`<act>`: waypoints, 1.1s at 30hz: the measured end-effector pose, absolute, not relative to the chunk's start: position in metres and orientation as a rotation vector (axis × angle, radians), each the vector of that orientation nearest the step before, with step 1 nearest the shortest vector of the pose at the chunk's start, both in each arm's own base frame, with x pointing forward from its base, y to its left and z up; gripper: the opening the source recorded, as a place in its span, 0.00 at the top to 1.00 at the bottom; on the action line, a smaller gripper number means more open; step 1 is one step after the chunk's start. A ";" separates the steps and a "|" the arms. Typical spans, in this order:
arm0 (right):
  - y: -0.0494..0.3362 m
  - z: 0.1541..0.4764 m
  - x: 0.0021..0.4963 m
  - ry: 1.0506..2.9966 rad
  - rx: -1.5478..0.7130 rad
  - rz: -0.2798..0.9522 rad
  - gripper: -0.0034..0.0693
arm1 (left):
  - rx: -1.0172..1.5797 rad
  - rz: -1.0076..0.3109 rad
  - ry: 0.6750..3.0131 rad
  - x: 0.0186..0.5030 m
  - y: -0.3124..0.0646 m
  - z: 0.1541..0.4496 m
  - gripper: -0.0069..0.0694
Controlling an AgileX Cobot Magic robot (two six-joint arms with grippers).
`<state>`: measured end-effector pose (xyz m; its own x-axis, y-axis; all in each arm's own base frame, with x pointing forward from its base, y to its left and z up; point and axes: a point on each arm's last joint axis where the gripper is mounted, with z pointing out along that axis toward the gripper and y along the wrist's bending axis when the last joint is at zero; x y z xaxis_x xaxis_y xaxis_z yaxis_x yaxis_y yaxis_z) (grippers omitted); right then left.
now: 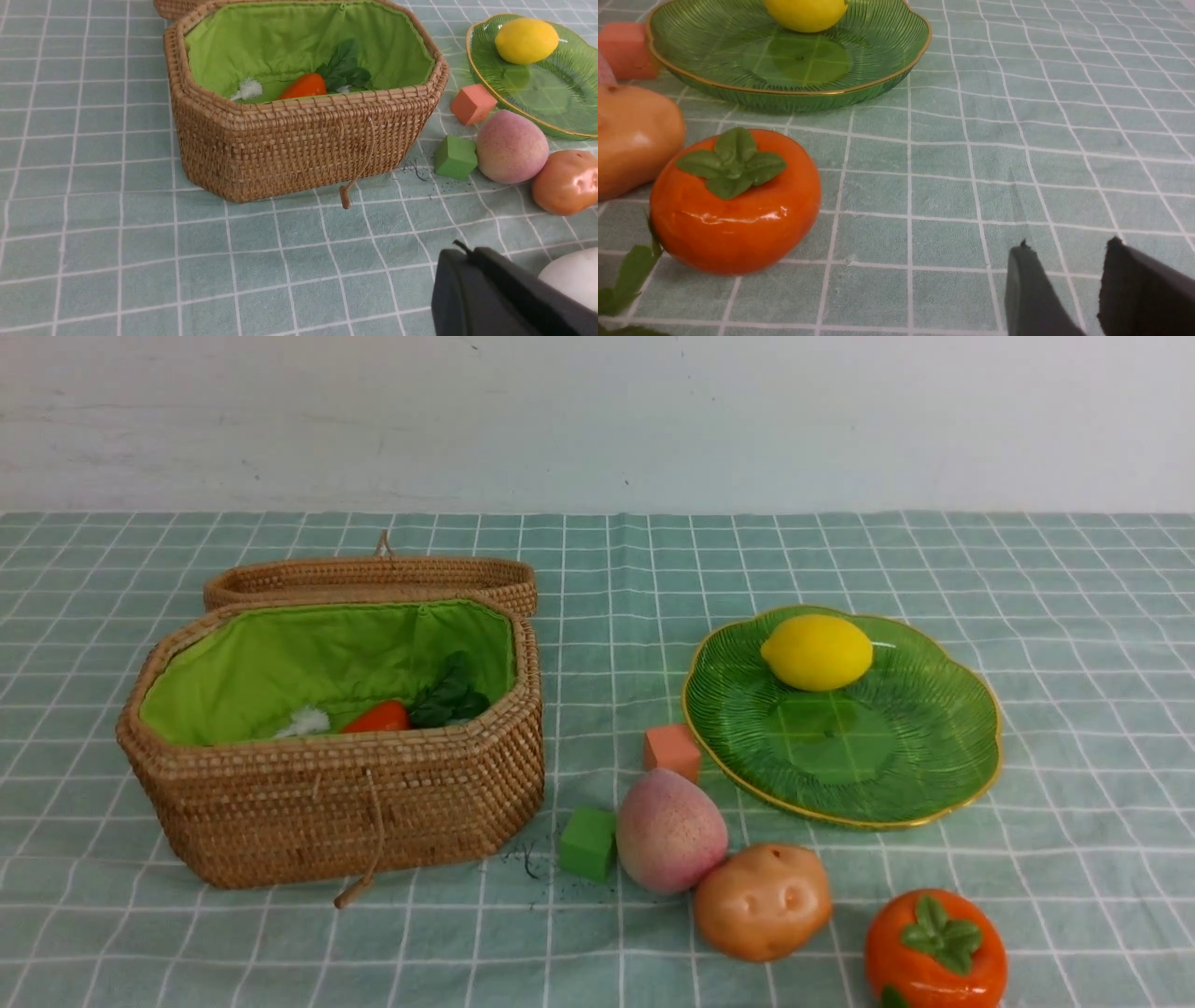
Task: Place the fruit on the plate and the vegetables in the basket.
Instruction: Take a daikon with your right arm and place it on the basket on the left.
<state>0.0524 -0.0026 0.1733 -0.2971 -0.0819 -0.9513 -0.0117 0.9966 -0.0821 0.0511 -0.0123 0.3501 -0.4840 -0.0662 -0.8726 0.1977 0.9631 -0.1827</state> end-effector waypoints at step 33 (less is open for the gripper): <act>-0.003 0.173 0.052 1.872 -0.068 -0.069 0.62 | 0.109 -0.271 1.975 0.059 -0.012 0.347 0.93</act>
<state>0.0524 -0.0026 0.1733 -0.2971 -0.0819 -0.9513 -0.0117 0.9966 -0.0821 0.0593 -0.0122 0.3468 -0.4091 -0.0476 -0.9113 0.1998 0.9697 -0.1404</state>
